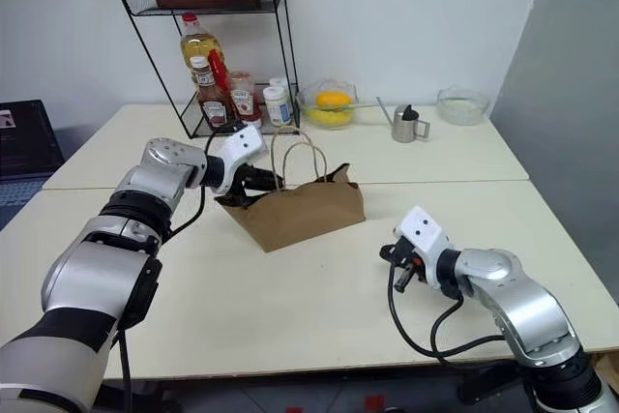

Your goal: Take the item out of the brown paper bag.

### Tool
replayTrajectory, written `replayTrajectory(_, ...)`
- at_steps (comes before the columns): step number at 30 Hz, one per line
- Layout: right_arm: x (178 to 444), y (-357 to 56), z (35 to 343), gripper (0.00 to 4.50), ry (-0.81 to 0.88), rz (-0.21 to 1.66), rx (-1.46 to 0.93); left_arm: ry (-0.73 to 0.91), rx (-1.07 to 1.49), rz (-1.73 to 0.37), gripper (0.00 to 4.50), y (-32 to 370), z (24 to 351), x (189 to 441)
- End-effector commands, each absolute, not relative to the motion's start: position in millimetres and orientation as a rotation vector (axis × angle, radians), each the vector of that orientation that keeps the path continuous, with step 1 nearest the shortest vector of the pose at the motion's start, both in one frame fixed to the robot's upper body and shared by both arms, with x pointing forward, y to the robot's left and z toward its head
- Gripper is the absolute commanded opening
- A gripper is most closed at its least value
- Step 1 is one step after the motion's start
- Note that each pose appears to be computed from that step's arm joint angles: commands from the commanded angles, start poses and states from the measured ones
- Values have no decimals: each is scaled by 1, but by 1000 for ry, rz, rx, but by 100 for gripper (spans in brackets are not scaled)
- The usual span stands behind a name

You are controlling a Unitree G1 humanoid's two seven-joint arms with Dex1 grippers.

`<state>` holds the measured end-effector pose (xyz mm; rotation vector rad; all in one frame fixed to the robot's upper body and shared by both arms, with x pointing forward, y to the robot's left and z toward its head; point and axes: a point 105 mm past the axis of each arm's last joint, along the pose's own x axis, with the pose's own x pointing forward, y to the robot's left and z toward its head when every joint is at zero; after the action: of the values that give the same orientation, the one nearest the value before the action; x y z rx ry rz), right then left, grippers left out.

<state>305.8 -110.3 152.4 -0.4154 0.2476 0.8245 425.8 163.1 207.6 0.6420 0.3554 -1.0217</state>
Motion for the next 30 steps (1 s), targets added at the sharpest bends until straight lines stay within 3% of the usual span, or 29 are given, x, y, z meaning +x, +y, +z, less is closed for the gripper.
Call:
replayTrajectory(1,310,-113,163,0,199,792,-413,364,666,-1221,67,146,216,404)
replayTrajectory(6,317,-116,159,0,203,771,-412,373,667,-1356,67,119,197,363)
replayTrajectory(13,313,-119,148,0,232,770,-400,438,560,-1230,67,106,154,325)
replayTrajectory(16,310,-125,143,0,248,762,-405,348,539,-1162,67,100,162,326)
replayTrajectory(21,306,-143,142,0,270,754,-424,170,508,-1225,67,83,198,316)
replayTrajectory(24,299,-153,143,0,279,777,-421,111,515,-1323,129,78,212,303)
replayTrajectory(30,283,-154,144,0,279,875,-404,127,701,-1612,318,75,204,264)
